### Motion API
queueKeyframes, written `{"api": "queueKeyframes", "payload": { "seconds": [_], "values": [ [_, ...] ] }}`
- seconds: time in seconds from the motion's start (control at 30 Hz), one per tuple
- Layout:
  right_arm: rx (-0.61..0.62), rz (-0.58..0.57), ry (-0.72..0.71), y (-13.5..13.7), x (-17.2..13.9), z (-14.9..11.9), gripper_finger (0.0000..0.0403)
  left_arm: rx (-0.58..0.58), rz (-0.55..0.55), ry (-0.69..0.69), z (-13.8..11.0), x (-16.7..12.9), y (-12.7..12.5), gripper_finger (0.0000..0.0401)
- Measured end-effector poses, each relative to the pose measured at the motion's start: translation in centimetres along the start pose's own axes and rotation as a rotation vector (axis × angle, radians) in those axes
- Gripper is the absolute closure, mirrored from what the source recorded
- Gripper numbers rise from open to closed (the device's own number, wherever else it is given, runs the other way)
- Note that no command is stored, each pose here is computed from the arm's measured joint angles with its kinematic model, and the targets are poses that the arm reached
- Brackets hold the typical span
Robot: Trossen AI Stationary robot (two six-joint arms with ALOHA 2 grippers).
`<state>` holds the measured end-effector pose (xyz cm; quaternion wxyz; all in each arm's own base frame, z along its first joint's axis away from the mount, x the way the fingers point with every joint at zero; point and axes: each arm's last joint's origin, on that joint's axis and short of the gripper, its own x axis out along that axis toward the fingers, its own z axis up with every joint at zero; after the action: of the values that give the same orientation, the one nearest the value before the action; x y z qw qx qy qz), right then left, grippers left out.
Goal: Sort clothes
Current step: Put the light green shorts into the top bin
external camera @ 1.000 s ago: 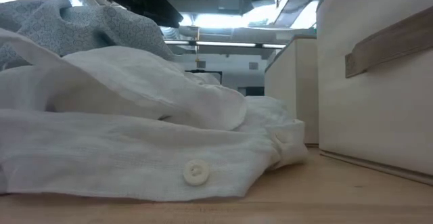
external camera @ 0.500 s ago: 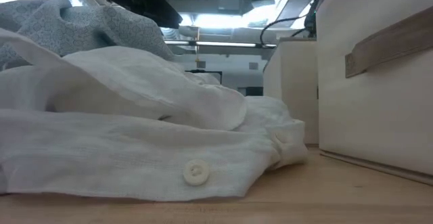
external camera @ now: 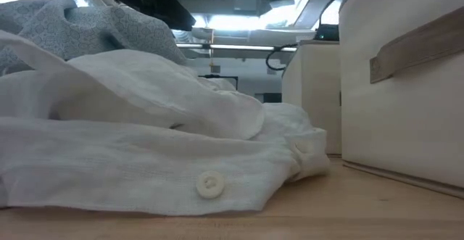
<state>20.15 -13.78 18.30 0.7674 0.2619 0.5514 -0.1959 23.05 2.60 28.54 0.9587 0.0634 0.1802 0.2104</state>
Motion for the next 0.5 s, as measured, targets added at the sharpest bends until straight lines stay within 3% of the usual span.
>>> {"api": "queueKeyframes", "payload": {
  "seconds": [0.5],
  "values": [
    [-0.025, 0.001, -0.005, -0.3, 1.7, 0.8, 0.0353, -0.004, -0.001, 0.008, -0.2, 0.9, -0.4, 0.0198]
  ]
}}
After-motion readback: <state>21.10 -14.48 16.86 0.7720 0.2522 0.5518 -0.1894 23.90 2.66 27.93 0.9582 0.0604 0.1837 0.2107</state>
